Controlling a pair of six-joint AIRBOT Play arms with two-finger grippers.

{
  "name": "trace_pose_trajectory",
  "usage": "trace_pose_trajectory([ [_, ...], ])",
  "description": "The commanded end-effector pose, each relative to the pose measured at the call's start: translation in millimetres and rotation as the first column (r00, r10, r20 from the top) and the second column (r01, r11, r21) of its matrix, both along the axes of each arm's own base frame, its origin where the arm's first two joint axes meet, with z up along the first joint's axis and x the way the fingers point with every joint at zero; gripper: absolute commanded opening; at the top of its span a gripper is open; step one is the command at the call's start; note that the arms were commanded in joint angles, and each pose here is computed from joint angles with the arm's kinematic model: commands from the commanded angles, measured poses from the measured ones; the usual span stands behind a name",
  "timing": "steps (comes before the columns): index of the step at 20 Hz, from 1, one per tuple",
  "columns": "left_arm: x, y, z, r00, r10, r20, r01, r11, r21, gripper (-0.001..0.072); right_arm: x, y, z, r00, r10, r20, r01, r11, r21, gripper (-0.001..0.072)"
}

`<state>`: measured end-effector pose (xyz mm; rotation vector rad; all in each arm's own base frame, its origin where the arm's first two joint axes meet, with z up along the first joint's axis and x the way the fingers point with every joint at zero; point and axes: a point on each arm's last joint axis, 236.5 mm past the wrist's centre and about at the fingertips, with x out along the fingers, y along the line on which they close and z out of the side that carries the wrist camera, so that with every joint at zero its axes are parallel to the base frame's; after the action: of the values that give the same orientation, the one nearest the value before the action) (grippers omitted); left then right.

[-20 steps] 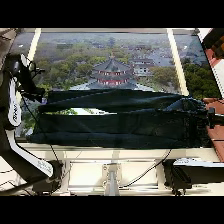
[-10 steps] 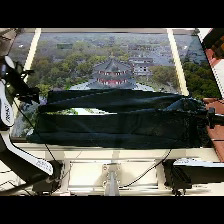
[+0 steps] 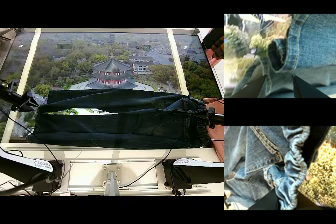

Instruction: Fold the clothes and pants, and hang the long-sleeved shirts on hangers.

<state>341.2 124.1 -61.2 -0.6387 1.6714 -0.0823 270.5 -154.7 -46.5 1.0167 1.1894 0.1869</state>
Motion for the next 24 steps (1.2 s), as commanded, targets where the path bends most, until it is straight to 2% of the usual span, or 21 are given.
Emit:
trace_pose_trajectory([
  [1, 6, -8, -15, 0.990, -0.046, 0.135, 0.046, 0.999, 0.002, 0.0347, 1, -2, 0, 1.000, -0.003, 0.003, 0.003, 1.000, -0.008, 0.0055],
  [3, 7, -19, -23, 0.985, -0.061, 0.160, 0.066, 0.997, -0.026, 0.0372, 2, -3, -1, 1.000, -0.007, 0.003, 0.007, 1.000, -0.013, 0.0055],
  [10, 22, -46, -42, 0.983, -0.003, 0.186, 0.029, 0.990, -0.139, 0.0361, 2, -3, -1, 1.000, -0.008, 0.004, 0.008, 1.000, -0.014, 0.0055],
  [11, 25, -48, -43, 0.981, 0.001, 0.194, 0.028, 0.989, -0.147, 0.0330, 3, -4, -1, 1.000, -0.011, 0.005, 0.011, 1.000, -0.017, 0.0055],
  [12, 28, -49, -44, 0.979, 0.003, 0.203, 0.027, 0.990, -0.142, 0.0163, 4, -4, -2, 1.000, -0.013, 0.007, 0.013, 1.000, -0.020, 0.0055],
  [13, 30, -47, -45, 0.976, -0.006, 0.218, 0.036, 0.991, -0.132, 0.0036, 6, -4, -3, 1.000, -0.011, 0.008, 0.011, 0.999, -0.030, 0.0055],
  [19, 77, -21, -28, 0.937, 0.079, 0.341, -0.065, 0.997, -0.052, 0.0030, 63, -8, -18, 0.997, -0.029, 0.077, 0.044, 0.977, -0.209, 0.0055],
  [24, 143, 17, 24, 0.833, 0.186, 0.521, -0.219, 0.976, 0.002, 0.0028, 125, -9, -7, 0.976, -0.073, 0.206, 0.136, 0.941, -0.309, 0.0055],
])
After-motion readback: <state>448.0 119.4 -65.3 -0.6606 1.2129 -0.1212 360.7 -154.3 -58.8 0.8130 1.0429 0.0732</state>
